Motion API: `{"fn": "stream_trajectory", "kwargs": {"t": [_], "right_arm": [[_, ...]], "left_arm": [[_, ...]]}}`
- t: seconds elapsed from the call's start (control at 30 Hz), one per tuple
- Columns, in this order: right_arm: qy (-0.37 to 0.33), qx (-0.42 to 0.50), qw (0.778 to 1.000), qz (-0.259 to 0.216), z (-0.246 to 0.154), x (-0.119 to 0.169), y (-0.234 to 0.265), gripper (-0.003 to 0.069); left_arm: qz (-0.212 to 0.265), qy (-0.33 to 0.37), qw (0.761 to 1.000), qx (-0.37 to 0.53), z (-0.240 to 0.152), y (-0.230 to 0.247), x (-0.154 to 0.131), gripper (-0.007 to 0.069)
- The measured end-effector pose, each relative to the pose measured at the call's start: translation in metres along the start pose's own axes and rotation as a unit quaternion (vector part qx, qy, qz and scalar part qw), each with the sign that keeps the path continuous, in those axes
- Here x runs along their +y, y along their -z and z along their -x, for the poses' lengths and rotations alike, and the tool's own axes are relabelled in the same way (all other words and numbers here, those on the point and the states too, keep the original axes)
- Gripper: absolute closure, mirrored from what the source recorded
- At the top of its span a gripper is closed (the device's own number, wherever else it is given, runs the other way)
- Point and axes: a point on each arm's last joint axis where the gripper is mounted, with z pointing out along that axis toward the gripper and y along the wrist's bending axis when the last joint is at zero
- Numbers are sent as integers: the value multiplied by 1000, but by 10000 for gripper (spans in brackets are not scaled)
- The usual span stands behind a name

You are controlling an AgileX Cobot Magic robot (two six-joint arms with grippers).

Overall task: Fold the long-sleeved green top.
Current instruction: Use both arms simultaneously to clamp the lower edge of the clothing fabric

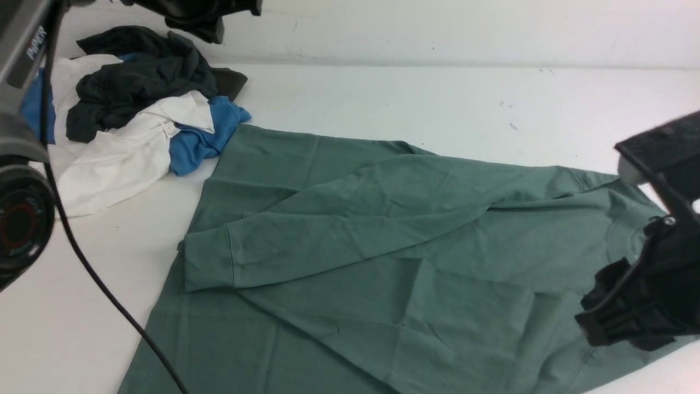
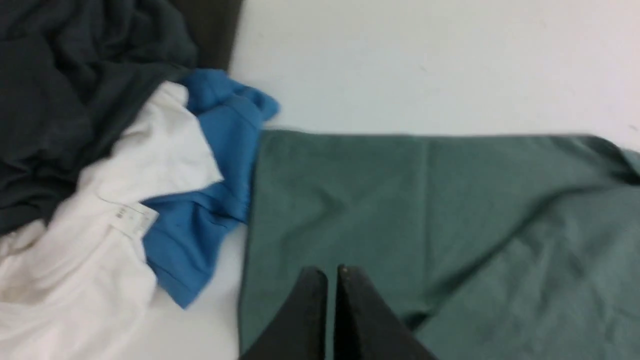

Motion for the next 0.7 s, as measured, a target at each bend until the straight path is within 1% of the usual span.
{"fn": "stream_trajectory", "kwargs": {"t": [0.07, 0.1, 0.13, 0.23, 0.27, 0.3, 0.33, 0.37, 0.4, 0.43, 0.53, 0.57, 0.63, 0.67, 0.7], "right_arm": [[0, -14, 1000, 13, -7, -3, 11, 417], [1, -15, 1000, 15, -7, -3, 11, 425], [0, -19, 1000, 25, -12, -4, 17, 451], [-7, -19, 999, 51, -19, -2, 23, 490], [-8, -14, 998, 64, -21, 0, 24, 508], [-8, -11, 997, 72, -21, 2, 23, 509], [-5, -5, 997, 82, -23, 4, 23, 517], [2, 1, 996, 94, -25, 6, 21, 524], [4, 2, 995, 96, -25, 6, 21, 526], [9, 6, 995, 102, -26, 8, 20, 531], [14, 8, 995, 103, -27, 8, 19, 531], [14, 9, 994, 105, -27, 8, 19, 531], [14, 9, 994, 105, -27, 8, 19, 531], [14, 9, 994, 105, -27, 8, 19, 531], [13, 10, 994, 108, -27, 9, 19, 531]], "left_arm": [[-7, -12, 999, 29, -19, 18, -10, 629], [-8, -14, 999, 32, -21, 20, -12, 629], [-8, -12, 998, 63, -43, 32, -12, 629], [-2, 2, 992, 128, -92, 43, -8, 629], [3, 12, 988, 153, -119, 54, -5, 629], [4, 12, 987, 158, -127, 55, -4, 629], [8, 18, 983, 184, -143, 53, -3, 629], [14, 31, 976, 214, -169, 55, -1, 629], [15, 34, 975, 218, -176, 57, 0, 629], [23, 43, 966, 254, -203, 54, 2, 629], [32, 46, 953, 297, -237, 49, 5, 629], [38, 49, 946, 319, -252, 44, 6, 629], [45, 53, 940, 333, -267, 36, 7, 624], [45, 55, 940, 333, -268, 36, 8, 624], [50, 64, 939, 333, -277, 30, 8, 610]]}}
